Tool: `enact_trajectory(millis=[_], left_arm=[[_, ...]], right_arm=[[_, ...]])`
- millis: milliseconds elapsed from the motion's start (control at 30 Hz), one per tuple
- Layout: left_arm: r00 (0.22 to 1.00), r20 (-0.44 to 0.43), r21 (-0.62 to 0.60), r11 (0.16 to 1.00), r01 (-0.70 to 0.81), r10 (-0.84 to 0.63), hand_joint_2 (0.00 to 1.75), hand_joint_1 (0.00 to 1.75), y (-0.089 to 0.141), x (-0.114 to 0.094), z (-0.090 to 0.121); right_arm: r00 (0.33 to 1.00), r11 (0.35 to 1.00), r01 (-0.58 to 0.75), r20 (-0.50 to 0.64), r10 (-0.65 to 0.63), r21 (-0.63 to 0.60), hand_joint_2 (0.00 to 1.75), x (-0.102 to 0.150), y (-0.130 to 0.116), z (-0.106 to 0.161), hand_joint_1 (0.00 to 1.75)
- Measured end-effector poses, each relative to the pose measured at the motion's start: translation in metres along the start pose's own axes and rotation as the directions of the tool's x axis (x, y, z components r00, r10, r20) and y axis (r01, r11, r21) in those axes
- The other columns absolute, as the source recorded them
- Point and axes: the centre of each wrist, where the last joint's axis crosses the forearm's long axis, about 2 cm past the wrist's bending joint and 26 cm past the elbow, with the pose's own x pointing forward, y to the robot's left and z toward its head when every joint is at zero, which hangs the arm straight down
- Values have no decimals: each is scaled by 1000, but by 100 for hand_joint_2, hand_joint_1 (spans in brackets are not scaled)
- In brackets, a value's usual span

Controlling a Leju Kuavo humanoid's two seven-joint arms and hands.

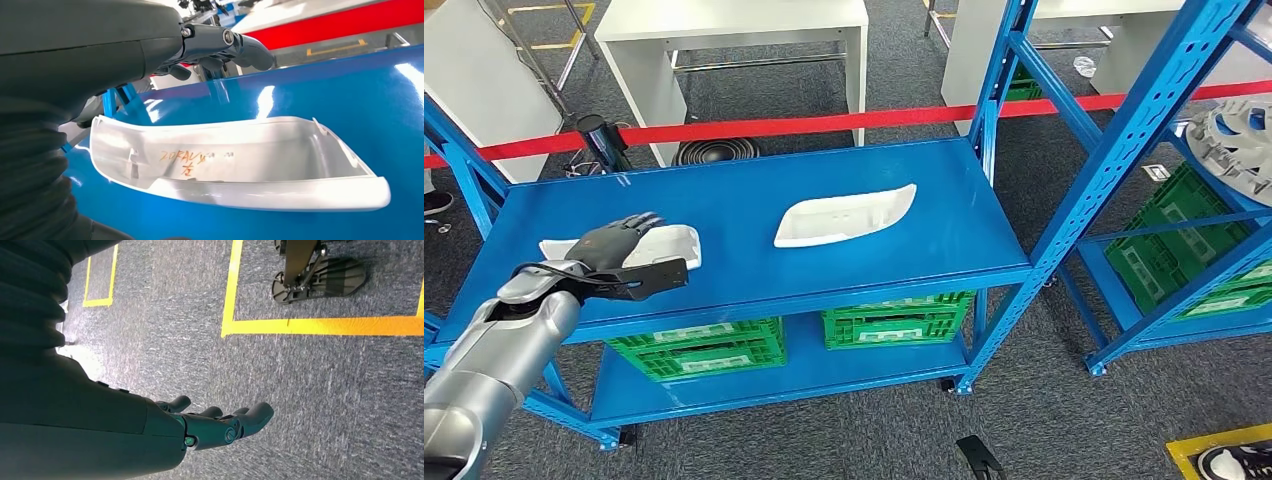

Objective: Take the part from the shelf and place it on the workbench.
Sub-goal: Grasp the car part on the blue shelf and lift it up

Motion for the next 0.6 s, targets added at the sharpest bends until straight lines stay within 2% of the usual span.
enact_trajectory(millis=[33,400,600], left_arm=[[1000,-1,10,1000,-2,2,0,0,-2,1,-1],[1000,6,50,999,-20,20,0,0,-10,4,-4],[985,111,91,985,-144,133,0,0,-16,3,-4]], right_arm=[[1000,1000,-1,0,1,0,175,0,0,0,0],[1000,1000,-5,0,5,0,175,0,0,0,0],[1000,1000,-17,-3,17,-2,175,0,0,0,0]])
